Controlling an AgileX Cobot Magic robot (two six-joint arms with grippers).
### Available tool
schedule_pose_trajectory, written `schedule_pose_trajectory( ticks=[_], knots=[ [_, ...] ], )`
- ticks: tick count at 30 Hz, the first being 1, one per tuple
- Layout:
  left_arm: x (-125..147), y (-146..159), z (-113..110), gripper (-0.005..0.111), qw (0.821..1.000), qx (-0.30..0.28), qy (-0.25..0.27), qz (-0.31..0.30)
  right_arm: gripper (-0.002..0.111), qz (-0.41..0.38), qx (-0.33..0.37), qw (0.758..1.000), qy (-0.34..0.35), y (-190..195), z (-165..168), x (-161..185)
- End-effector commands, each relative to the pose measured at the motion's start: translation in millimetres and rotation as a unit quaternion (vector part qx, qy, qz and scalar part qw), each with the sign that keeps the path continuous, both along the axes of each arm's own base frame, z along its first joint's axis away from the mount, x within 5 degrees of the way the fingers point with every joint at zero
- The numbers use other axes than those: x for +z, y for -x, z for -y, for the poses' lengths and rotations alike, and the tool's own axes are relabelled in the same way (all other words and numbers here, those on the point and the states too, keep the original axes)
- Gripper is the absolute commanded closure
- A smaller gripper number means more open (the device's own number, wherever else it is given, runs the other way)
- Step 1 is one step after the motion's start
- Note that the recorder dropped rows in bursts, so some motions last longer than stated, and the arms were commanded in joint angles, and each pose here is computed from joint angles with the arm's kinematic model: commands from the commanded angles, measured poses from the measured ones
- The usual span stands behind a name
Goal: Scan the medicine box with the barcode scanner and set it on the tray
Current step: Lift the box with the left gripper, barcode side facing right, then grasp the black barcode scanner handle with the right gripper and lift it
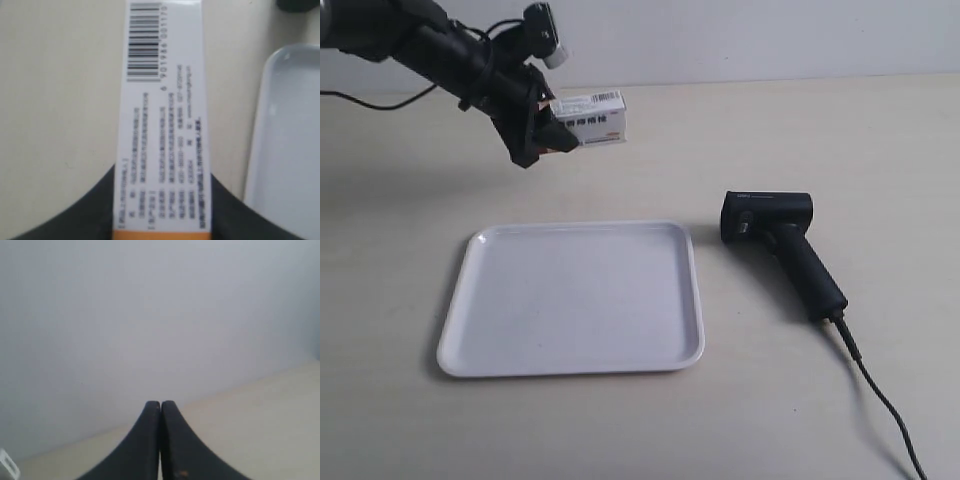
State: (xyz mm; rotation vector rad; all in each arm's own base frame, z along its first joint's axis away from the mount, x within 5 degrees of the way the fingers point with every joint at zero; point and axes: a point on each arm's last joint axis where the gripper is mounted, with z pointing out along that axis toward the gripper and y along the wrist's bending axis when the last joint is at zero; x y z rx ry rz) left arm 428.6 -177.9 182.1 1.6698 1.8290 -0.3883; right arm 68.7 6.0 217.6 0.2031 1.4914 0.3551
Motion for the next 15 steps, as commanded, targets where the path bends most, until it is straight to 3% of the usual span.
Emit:
schedule_pose_trajectory(
  ticks=[1, 5, 7, 9, 15],
  knots=[
    [38, 48, 8, 0.104, 0.998, -0.019, -0.023, 0.050, 0.108, -0.091, 0.038, 0.995, 0.035, -30, -10, 6],
    [46, 95, 19, 0.104, 0.985, 0.012, -0.050, 0.162, 0.107, -0.212, 0.110, 0.968, 0.077, -74, -35, -2],
    [43, 118, 21, 0.104, 0.975, 0.032, -0.057, 0.213, 0.101, -0.272, 0.141, 0.947, 0.096, -98, -52, -14],
    [38, 135, 20, 0.104, 0.969, 0.039, -0.064, 0.235, 0.088, -0.317, 0.158, 0.929, 0.110, -118, -67, -27],
    [22, 155, 16, 0.104, 0.973, 0.028, -0.078, 0.214, 0.041, -0.409, 0.177, 0.882, 0.156, -169, -97, -68]
  ],
)
